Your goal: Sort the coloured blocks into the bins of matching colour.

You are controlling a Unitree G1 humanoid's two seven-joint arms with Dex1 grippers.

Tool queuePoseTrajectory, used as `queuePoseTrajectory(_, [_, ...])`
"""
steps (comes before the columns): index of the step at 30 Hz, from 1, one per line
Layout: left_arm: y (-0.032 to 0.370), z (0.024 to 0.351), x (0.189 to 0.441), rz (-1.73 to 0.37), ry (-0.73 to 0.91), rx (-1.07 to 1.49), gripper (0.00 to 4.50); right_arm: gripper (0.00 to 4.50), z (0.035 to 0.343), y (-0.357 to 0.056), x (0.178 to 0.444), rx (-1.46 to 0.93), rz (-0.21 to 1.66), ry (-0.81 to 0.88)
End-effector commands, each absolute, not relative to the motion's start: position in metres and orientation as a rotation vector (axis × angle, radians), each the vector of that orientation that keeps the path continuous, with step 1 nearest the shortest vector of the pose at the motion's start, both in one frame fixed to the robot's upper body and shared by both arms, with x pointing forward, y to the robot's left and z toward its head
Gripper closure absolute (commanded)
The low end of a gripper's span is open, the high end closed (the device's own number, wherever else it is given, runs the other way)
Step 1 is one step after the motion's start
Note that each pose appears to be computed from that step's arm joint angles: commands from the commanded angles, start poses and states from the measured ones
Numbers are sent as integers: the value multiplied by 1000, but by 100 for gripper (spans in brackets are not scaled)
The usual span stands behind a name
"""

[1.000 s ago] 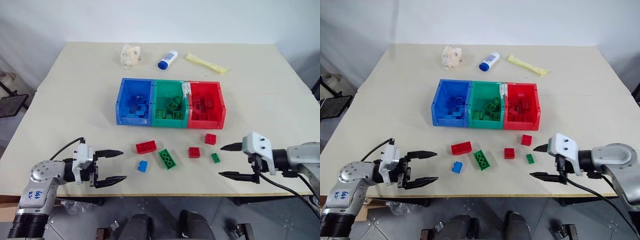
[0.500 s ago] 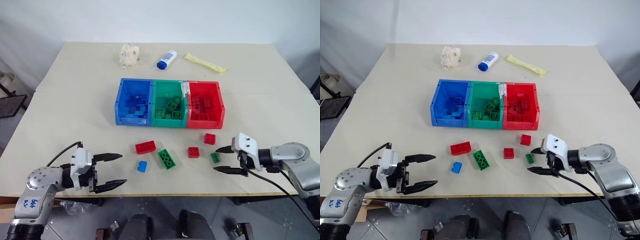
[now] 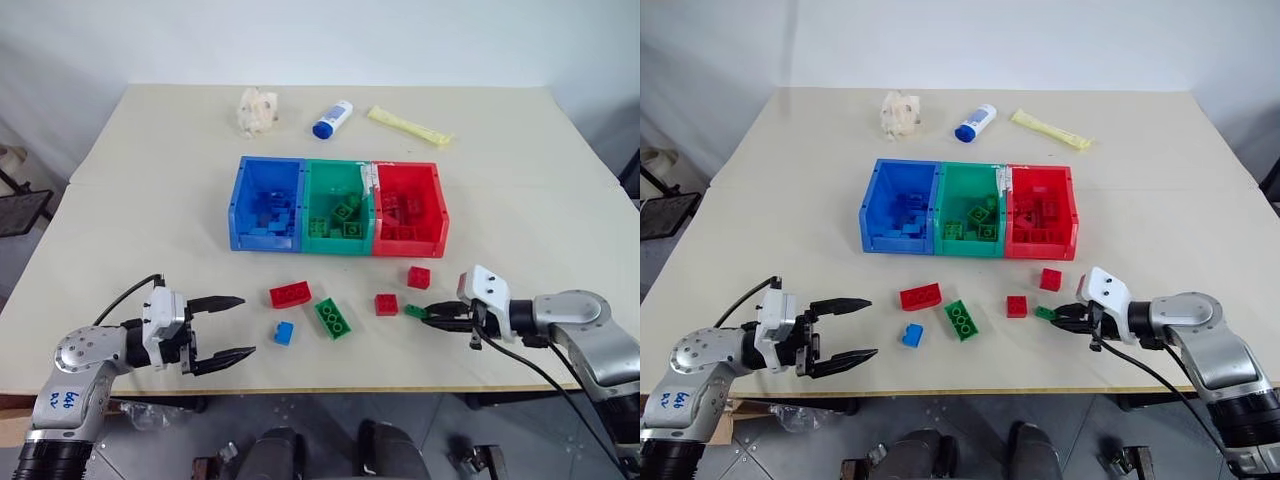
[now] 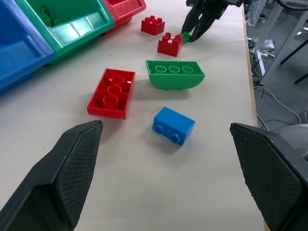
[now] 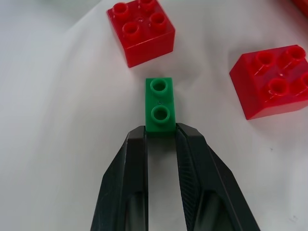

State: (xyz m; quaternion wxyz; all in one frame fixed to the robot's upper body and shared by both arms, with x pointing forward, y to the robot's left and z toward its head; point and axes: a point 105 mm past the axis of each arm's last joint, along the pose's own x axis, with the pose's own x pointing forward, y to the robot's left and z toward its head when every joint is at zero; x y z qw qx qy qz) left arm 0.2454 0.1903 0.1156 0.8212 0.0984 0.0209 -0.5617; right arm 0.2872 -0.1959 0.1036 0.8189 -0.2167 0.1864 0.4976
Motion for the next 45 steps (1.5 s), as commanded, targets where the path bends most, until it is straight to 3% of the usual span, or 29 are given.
queuePoseTrajectory(1, [192, 117, 251, -1183, 24, 220, 0, 407, 132, -187, 290, -460, 1051, 287])
queuePoseTrajectory(5, [194, 117, 258, -1176, 18, 224, 0, 407, 157, -177, 302, -465, 1034, 196])
queuePoseTrajectory(10, [192, 117, 268, -1172, 3, 231, 0, 407, 203, -146, 340, -500, 1031, 21])
queuePoseTrajectory(19, [187, 119, 281, -1179, -29, 248, 0, 407, 236, -96, 403, -508, 980, -95])
queuePoseTrajectory(24, [188, 122, 285, -1174, -42, 259, 0, 250, 237, -88, 409, -506, 1003, -118])
queuePoseTrajectory(31, [188, 125, 290, -1173, -51, 273, 0, 8, 243, -97, 399, -517, 1036, -150])
queuePoseTrajectory(36, [190, 126, 294, -1180, -54, 276, 0, 3, 241, -109, 373, -505, 1121, -169])
queuePoseTrajectory(45, [194, 127, 303, -1190, -62, 271, 0, 3, 196, -159, 305, -509, 1172, 40])
